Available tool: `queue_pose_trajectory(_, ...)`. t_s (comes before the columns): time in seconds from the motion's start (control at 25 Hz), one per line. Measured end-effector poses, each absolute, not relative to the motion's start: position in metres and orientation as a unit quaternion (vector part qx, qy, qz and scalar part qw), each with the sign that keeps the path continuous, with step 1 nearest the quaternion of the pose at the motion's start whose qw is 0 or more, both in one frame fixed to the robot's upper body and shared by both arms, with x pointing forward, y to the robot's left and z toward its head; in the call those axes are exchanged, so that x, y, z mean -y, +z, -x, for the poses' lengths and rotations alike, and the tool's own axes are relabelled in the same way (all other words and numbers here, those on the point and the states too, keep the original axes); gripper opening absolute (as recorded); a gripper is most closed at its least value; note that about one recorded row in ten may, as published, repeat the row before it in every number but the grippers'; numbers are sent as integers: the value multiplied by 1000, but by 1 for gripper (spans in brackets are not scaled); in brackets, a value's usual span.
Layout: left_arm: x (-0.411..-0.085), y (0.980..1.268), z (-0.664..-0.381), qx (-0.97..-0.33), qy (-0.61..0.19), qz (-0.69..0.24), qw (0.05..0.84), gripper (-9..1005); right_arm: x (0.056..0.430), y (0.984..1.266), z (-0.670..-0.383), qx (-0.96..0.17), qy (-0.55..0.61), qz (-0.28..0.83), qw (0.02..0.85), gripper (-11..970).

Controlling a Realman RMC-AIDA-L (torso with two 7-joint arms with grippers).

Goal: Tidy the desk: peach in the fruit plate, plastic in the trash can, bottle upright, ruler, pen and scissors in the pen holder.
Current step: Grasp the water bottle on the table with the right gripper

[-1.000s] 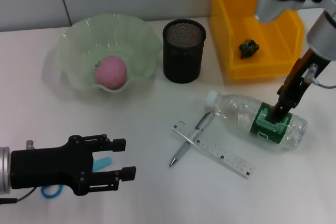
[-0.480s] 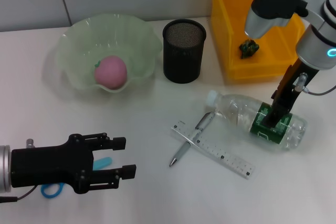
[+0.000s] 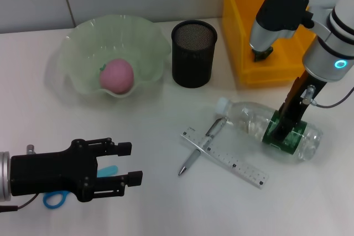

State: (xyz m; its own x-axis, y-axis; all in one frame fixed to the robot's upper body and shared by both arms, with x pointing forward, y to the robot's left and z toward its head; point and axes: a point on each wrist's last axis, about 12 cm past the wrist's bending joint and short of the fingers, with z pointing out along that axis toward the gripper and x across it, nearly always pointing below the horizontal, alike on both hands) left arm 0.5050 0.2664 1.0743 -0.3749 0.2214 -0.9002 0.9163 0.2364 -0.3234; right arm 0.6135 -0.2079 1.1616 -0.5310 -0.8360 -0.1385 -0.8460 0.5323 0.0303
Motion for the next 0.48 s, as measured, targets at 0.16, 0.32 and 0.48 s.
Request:
queue_pose_trajectory(0.16, -266, 1074, -505, -689, -460, -413, 378, 718, 207, 1158, -613, -873, 48, 482, 53, 781)
queue_pose_trajectory(0.32, -266, 1075, -505, -688, -460, -414, 379, 718, 207, 1153, -613, -874, 50, 481, 50, 781)
queue_pose_trajectory(0.48, -266, 1075, -506, -687, -460, -415, 380, 718, 207, 1149, -613, -874, 52, 481, 47, 782)
